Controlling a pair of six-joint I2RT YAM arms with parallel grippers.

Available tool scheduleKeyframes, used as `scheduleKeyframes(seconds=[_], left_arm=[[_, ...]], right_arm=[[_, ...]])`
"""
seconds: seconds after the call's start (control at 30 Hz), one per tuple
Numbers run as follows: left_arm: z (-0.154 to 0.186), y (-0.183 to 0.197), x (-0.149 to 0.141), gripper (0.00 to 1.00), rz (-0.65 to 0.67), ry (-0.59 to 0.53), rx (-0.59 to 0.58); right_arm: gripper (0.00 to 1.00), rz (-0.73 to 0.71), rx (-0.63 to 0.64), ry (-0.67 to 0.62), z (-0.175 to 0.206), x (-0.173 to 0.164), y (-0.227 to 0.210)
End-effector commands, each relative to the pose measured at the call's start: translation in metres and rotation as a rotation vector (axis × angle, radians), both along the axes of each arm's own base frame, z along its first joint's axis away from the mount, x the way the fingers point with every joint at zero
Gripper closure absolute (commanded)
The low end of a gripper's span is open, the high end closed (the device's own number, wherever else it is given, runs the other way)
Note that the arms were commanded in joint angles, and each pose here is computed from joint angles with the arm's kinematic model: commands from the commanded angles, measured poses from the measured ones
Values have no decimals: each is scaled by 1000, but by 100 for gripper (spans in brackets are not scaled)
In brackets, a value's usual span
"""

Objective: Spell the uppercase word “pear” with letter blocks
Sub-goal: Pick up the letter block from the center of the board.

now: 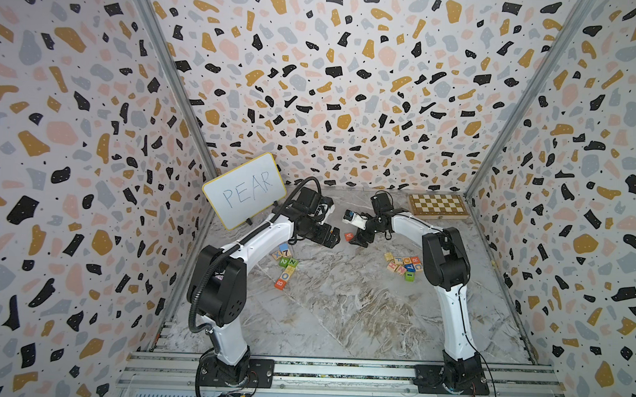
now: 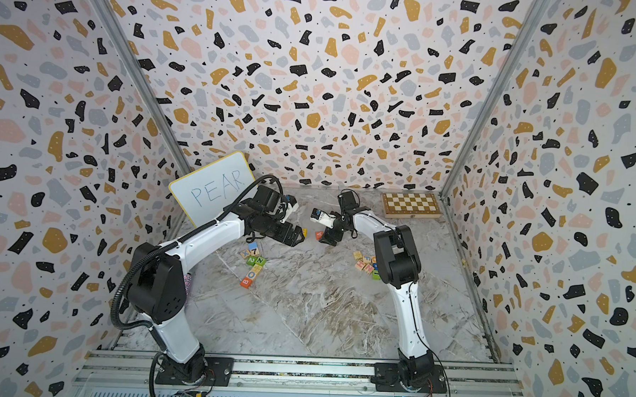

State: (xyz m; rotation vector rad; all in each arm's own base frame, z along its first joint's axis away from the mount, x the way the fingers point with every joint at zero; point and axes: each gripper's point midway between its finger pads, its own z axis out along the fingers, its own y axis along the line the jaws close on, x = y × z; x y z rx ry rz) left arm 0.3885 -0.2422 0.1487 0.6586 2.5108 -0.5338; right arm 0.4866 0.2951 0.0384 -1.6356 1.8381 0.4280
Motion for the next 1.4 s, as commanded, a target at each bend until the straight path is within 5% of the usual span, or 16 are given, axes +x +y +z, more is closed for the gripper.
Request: scheduleKeyframes(seconds=[0.0,0.33,0.67,1.37], left_arm=[[8,-3,0,1,1,-21,-20],[10,-2,-6,1,-8,-22,-22],[10,1,-9,1,-10,-30,-16],[7,8,-12,1,-6,-32,17]], right_arm=[[16,45,-1,-5,6,-3,5],[23,76,34,21,-3,-2,16],[50,99,16,39,-4,-9,19],[66,103,-35,31,-4,-12,15]])
